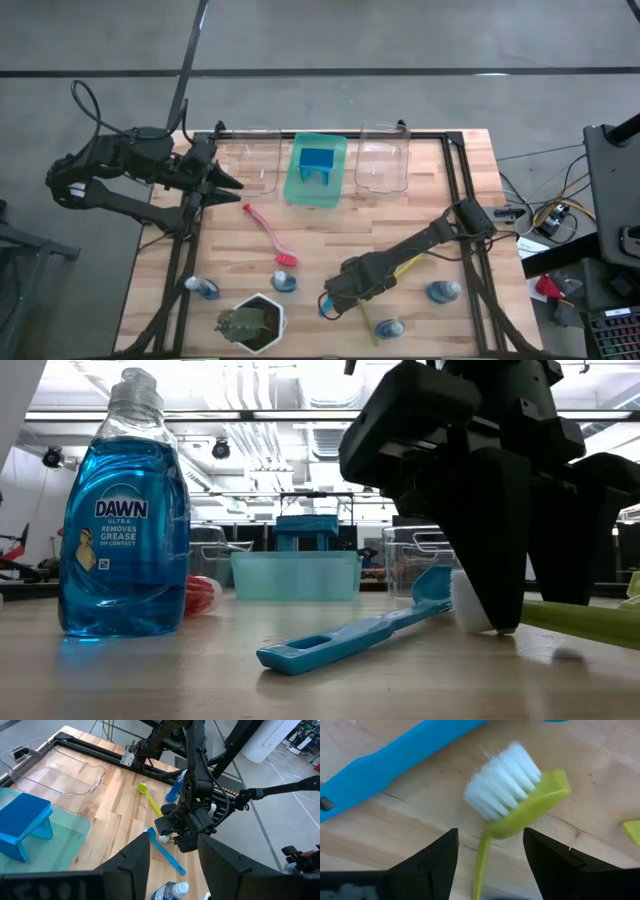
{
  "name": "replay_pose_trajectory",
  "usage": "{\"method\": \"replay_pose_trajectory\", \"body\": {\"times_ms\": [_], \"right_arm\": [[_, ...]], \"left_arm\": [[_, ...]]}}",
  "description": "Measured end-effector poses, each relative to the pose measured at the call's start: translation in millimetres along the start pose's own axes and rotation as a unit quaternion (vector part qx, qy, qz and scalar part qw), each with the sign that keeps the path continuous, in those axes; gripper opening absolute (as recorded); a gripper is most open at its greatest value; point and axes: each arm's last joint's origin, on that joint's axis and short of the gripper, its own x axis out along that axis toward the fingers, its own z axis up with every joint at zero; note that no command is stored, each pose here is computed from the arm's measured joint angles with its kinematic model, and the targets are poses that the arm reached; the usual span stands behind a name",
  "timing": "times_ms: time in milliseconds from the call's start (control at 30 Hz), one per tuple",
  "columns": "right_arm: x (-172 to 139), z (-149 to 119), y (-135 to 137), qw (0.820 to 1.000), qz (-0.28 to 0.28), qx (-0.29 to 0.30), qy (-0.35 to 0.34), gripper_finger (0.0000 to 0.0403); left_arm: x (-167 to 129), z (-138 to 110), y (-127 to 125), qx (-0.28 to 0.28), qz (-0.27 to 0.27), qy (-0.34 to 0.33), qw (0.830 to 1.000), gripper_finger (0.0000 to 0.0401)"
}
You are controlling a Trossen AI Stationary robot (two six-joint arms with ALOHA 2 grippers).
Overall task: Pick & Place Kitchen Sink Supplies
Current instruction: Put the bottom light green dish brush into the right transparent bin
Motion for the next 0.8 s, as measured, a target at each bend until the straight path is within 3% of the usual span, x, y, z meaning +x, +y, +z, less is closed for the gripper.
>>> {"method": "replay_pose_trajectory", "body": {"times_ms": [467, 800], "right_arm": [[-0.2, 0.3, 0.7, 1.0, 0.003, 0.006, 0.0, 0.0214], [-0.4, 2.2, 1.6, 1.0, 0.008, 0.003, -0.001, 0.0126]], "left_arm": [[0.0, 0.0, 0.0, 0.0, 0.0, 0.0, 1.0, 0.0159], [0.0, 0.0, 0.0, 0.0, 0.0, 0.0, 1.0, 0.0159]]}}
